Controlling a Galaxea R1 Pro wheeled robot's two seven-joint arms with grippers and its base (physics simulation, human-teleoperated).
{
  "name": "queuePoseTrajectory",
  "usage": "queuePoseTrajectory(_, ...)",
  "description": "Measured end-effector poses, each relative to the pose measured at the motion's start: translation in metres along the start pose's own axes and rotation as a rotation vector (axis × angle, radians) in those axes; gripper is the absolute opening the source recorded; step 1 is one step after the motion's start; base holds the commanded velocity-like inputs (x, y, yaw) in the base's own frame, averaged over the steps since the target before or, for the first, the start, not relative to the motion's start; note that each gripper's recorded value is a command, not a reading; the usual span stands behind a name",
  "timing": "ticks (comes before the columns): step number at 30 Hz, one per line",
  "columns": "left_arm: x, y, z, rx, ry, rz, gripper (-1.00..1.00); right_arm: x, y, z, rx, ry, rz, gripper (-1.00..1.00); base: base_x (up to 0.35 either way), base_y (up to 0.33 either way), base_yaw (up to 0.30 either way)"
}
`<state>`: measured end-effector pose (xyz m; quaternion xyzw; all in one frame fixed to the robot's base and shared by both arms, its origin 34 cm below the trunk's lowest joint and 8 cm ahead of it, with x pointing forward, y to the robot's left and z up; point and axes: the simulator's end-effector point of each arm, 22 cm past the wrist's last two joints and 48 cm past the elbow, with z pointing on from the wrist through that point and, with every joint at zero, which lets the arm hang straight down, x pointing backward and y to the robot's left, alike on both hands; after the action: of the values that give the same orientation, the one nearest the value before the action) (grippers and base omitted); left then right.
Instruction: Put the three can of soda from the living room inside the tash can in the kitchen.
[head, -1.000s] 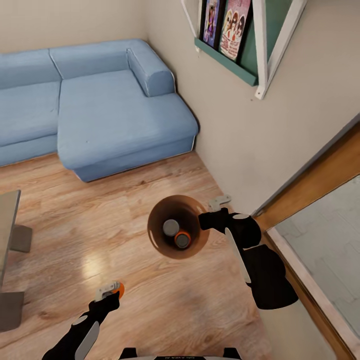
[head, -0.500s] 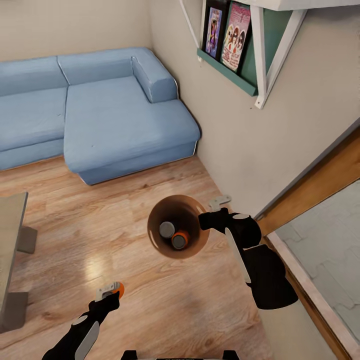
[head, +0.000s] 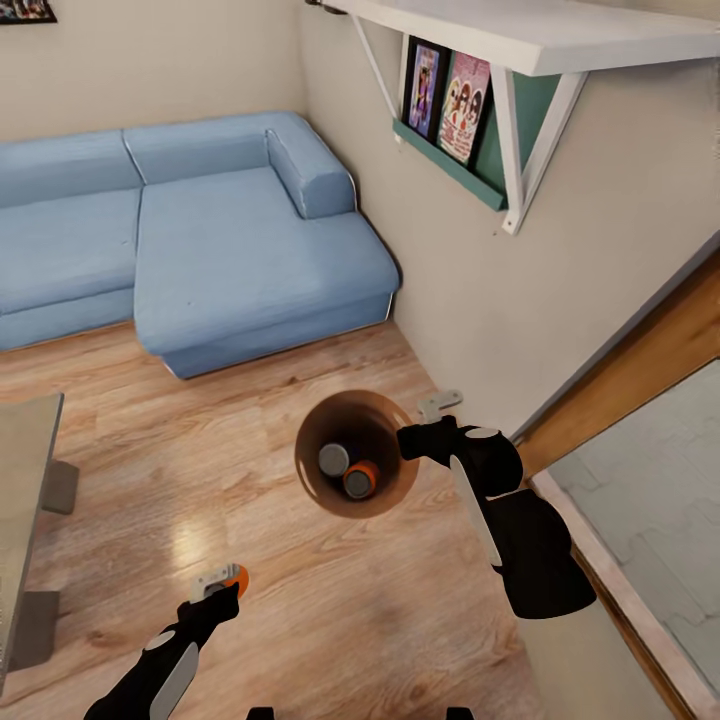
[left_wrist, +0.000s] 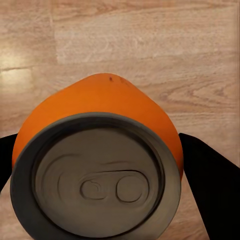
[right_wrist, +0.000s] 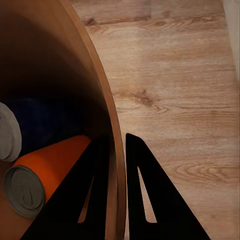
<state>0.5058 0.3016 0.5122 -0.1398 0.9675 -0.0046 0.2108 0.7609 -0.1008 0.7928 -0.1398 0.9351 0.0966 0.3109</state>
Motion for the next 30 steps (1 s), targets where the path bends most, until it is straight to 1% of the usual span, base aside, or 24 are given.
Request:
queuePoseTrajectory(8,-0.009,-0.003,-0.01,0.009,-0.014,-0.001,-1.0,-0.01,0.002,-0.012,0.001,-0.011,-0.002,-1.0,0.0,0.0,0.0)
queuePoseTrajectory(10,-0.015,-0.006,-0.01,0.024,-0.023,-0.001,-1.0,-0.01,0.002,-0.012,0.002,-0.012,-0.003,-1.0,0.0,0.0,0.0)
queuePoseTrajectory(12,-0.036,-0.012,-0.012,0.068,-0.063,0.004,-1.0,-0.007,0.001,-0.011,0.004,-0.004,-0.003,-1.0,0.0,0.0,0.0)
queuePoseTrajectory(13,-0.054,-0.015,-0.014,0.105,-0.095,0.012,-1.0,-0.002,0.001,-0.01,0.005,0.005,-0.003,-1.0,0.0,0.0,0.0)
queuePoseTrajectory(14,-0.067,-0.017,-0.017,0.149,-0.114,0.026,-1.0,0.001,0.001,-0.009,0.005,0.011,-0.003,-1.0,0.0,0.0,0.0)
queuePoseTrajectory(15,-0.072,-0.019,-0.019,0.179,-0.115,0.034,-1.0,0.001,0.001,-0.009,0.006,0.011,-0.002,-1.0,0.0,0.0,0.0)
queuePoseTrajectory(16,-0.072,-0.034,-0.028,0.316,-0.076,0.052,-1.0,0.008,0.004,-0.006,0.005,0.026,-0.013,-1.0,0.0,0.0,0.0)
queuePoseTrajectory(17,-0.07,-0.041,-0.033,0.377,-0.052,0.057,-1.0,0.016,0.008,-0.002,-0.001,0.048,-0.02,-1.0,0.0,0.0,0.0)
queuePoseTrajectory(18,-0.068,-0.05,-0.044,0.482,-0.014,0.052,-1.0,0.023,0.015,0.002,-0.006,0.066,-0.045,-1.0,0.0,0.0,0.0)
queuePoseTrajectory(19,-0.069,-0.052,-0.05,0.529,0.0,0.046,-1.0,0.028,0.022,0.004,-0.02,0.077,-0.053,-1.0,0.0,0.0,0.0)
queuePoseTrajectory(20,-0.077,-0.048,-0.061,0.593,0.007,0.026,-1.0,0.037,0.03,0.008,-0.033,0.099,-0.066,-1.0,0.0,0.0,0.0)
queuePoseTrajectory(21,-0.081,-0.045,-0.065,0.614,0.006,0.015,-1.0,0.045,0.034,0.012,-0.048,0.119,-0.065,-1.0,0.0,0.0,0.0)
queuePoseTrajectory(22,-0.094,-0.036,-0.072,0.639,-0.012,-0.006,-1.0,0.054,0.038,0.016,-0.054,0.142,-0.072,-1.0,0.0,0.0,0.0)
queuePoseTrajectory(24,-0.122,-0.013,-0.083,0.648,-0.051,-0.018,-1.0,0.071,0.038,0.023,-0.045,0.184,-0.089,-1.0,0.0,0.0,0.0)
queuePoseTrajectory(25,-0.133,0.003,-0.089,0.646,-0.047,-0.021,-1.0,0.079,0.036,0.026,-0.035,0.203,-0.099,-1.0,0.0,0.0,0.0)
queuePoseTrajectory(27,-0.138,0.008,-0.095,0.662,-0.035,-0.023,-1.0,0.083,0.033,0.027,-0.024,0.214,-0.109,-1.0,0.0,0.0,0.0)
queuePoseTrajectory(30,-0.148,0.003,-0.113,0.746,-0.027,-0.02,-1.0,0.085,0.037,0.028,-0.039,0.219,-0.098,-1.0,0.0,0.0,0.0)
